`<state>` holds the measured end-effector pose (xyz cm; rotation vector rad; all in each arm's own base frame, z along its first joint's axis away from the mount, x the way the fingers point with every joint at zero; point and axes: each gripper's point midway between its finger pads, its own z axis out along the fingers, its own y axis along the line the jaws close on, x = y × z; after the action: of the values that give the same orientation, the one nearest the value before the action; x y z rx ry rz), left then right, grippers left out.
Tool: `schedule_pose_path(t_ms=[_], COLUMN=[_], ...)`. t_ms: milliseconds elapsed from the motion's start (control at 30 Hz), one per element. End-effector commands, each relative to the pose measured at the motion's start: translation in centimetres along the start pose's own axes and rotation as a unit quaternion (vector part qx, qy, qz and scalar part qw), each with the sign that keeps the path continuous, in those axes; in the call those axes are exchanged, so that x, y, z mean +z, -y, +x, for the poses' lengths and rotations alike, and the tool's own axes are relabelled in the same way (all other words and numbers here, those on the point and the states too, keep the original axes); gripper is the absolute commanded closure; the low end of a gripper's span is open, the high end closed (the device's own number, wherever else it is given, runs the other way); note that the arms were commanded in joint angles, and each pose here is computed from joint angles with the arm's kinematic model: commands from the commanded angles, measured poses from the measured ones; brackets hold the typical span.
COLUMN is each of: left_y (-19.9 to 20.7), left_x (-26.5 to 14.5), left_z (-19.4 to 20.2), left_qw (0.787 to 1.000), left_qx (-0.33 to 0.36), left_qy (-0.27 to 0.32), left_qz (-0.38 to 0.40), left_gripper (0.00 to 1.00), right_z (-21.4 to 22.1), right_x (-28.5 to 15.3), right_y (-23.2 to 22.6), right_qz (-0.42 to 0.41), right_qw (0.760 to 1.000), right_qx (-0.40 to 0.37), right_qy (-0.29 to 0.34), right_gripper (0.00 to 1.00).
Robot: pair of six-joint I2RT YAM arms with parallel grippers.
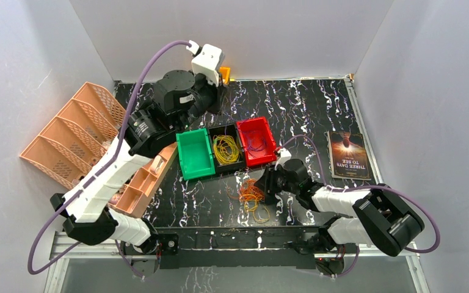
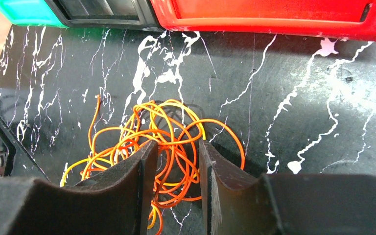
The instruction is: Untangle the cables
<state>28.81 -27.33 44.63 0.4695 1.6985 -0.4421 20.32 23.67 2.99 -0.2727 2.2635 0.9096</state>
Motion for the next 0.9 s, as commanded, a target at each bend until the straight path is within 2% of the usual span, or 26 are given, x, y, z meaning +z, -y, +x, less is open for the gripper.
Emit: schedule_pose_path(t_ms=[0, 133, 300, 467, 667, 800, 867], left_y=[-0.8, -0.3, 0.0, 0.2, 0.2, 0.2, 0.1], left_x=[0.1, 0.2, -0.1, -0.4, -0.9, -1.1, -1.3], left_z=[-2.6, -3.4, -2.9, -1.8, -0.7, -0.2, 0.0], left_qw=[0.999, 0.998, 0.998, 0.998, 0.998, 0.999, 0.999], left_qx=[0.038, 0.05, 0.059, 0.056, 0.044, 0.034, 0.032], left_qy=[0.018, 0.023, 0.022, 0.018, 0.018, 0.021, 0.02], left_qz=[-0.016, -0.001, 0.015, 0.025, 0.029, 0.029, 0.028], left_gripper=[1.0, 1.0, 1.0, 1.0, 1.0, 1.0, 1.0], right_z=[3.0, 1.3, -4.4, -11.2, -17.2, -19.7, -20.3], right_x=[-0.9, -1.8, -4.8, -9.7, -15.6, -17.6, -17.8], right_y=[1.4, 0.5, -2.0, -5.6, -9.7, -12.9, -14.4], right_qz=[0.024, 0.017, 0.01, -0.005, -0.034, -0.076, -0.1], right_qw=[0.999, 0.999, 0.996, 0.979, 0.939, 0.901, 0.883], right_qx=[0.001, -0.016, -0.055, -0.097, -0.18, -0.258, -0.301], right_qy=[-0.043, -0.023, 0.066, 0.18, 0.292, 0.341, 0.346], right_gripper=[0.55, 0.52, 0.46, 0.42, 0.34, 0.31, 0.3])
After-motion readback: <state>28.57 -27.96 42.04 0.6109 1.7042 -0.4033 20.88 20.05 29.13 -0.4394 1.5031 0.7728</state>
